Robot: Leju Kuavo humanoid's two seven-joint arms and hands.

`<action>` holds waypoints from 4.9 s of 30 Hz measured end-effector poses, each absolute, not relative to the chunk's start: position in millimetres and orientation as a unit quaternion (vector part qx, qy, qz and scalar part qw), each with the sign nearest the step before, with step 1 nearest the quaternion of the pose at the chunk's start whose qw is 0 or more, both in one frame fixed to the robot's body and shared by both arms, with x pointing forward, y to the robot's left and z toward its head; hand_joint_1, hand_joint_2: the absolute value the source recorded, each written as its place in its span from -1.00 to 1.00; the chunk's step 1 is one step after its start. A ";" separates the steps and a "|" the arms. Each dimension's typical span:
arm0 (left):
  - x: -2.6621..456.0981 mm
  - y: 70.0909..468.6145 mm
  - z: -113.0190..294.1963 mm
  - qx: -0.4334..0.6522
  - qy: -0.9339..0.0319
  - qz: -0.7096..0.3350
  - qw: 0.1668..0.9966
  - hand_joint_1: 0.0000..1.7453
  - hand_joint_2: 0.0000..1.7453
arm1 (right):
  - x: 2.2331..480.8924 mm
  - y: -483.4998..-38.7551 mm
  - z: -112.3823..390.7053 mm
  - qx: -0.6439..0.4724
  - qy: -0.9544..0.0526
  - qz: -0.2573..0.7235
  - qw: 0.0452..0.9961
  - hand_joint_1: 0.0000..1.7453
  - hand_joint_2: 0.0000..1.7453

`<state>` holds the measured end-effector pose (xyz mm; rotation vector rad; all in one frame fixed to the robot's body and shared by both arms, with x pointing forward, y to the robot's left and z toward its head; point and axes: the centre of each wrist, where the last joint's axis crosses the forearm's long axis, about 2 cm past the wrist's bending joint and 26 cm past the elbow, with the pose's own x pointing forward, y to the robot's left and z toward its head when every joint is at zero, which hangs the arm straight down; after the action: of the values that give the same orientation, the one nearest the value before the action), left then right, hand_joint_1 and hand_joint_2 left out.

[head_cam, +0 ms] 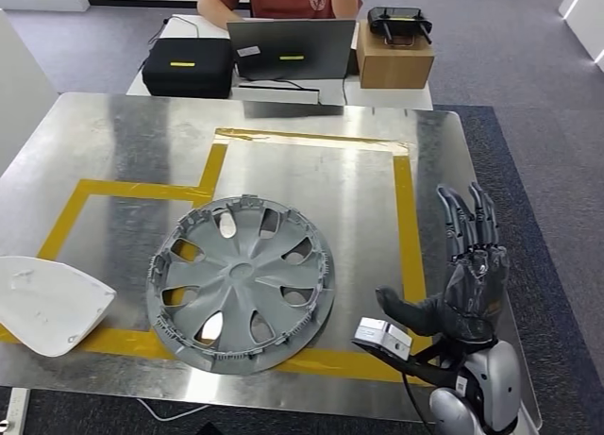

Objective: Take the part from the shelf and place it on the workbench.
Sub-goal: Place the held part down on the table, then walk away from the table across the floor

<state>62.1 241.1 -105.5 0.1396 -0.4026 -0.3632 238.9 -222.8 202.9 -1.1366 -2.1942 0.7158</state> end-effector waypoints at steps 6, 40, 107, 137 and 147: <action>62.5 242.2 -105.6 0.070 -0.199 -0.179 0.961 -1.00 -1.00 | 238.8 -223.7 202.0 -0.424 -0.818 0.270 0.280 -1.00 -1.00; 63.0 244.1 -105.7 0.073 -0.196 -0.183 0.961 -1.00 -1.00 | 240.7 -222.9 203.6 -0.423 -0.820 0.267 0.279 -1.00 -1.00; 35.7 272.9 -111.0 0.094 -0.163 -0.113 0.976 -1.00 -1.00 | 177.1 -272.7 -5.7 -0.367 -0.497 0.421 0.664 -1.00 -1.00; 36.9 274.0 -111.0 0.102 -0.163 -0.099 0.976 -1.00 -1.00 | 80.4 -227.0 -99.7 -0.172 -0.184 0.475 0.843 -1.00 -1.00; 39.2 273.6 -110.8 0.103 -0.165 -0.095 0.976 -1.00 -1.00 | 82.0 -225.2 -99.2 -0.172 -0.186 0.475 0.843 -1.00 -1.00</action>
<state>39.2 273.6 -110.8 0.2069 -0.3317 -0.1910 82.0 -225.2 -99.2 -0.3639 -0.3925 1.0029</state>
